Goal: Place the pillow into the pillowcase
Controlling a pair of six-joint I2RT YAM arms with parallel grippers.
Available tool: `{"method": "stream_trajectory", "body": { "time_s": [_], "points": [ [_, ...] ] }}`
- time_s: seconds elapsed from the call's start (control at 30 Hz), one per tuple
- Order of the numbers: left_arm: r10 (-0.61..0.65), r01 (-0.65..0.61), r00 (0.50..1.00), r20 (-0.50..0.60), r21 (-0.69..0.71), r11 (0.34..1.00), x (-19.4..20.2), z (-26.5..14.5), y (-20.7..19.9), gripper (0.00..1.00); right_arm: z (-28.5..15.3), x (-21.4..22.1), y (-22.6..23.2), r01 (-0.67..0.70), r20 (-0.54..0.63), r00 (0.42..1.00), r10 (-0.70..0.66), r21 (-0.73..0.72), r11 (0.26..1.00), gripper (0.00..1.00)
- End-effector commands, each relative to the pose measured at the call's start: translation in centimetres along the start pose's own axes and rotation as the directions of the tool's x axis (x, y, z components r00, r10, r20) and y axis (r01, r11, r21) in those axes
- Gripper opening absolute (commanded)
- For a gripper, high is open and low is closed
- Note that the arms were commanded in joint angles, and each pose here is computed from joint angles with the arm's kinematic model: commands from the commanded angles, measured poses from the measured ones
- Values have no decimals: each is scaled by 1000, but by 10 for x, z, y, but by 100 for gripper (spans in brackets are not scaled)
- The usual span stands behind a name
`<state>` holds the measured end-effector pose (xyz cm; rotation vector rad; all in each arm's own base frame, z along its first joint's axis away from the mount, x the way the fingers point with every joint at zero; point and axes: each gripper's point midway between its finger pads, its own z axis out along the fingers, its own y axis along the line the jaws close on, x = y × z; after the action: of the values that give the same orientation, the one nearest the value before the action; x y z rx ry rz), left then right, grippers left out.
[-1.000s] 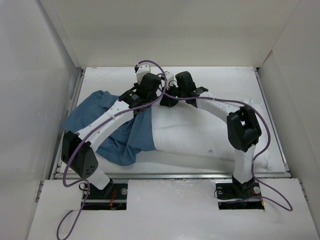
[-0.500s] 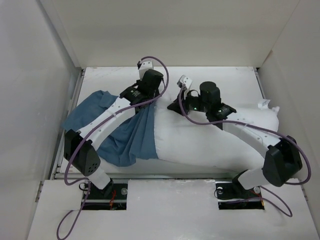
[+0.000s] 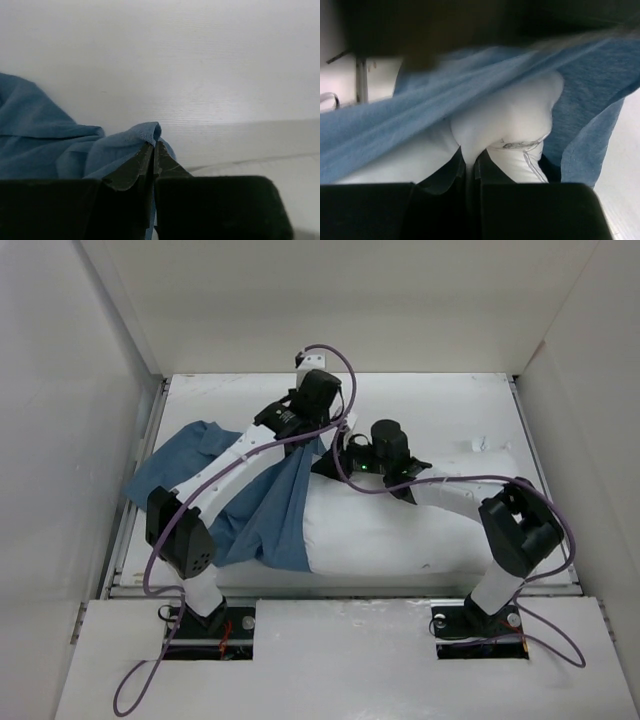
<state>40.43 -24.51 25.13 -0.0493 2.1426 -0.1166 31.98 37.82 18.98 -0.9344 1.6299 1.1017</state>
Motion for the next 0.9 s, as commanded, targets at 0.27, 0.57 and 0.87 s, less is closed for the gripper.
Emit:
{"method": "stream_trajectory", "body": {
  "time_s": [0.27,0.57,0.87],
  "points": [
    [-61,17,996,67,528,849,13,-112,-102,0,-48,-104,-72,-334,537,824,183,199,921,0],
    [-21,19,1000,-5,648,762,51,-143,-114,0,-116,-139,-156,-547,743,659,115,369,752,0],
    [38,9,996,-87,481,877,79,-80,-125,24,-99,-121,-193,-586,650,735,194,465,664,58]
  ]
}}
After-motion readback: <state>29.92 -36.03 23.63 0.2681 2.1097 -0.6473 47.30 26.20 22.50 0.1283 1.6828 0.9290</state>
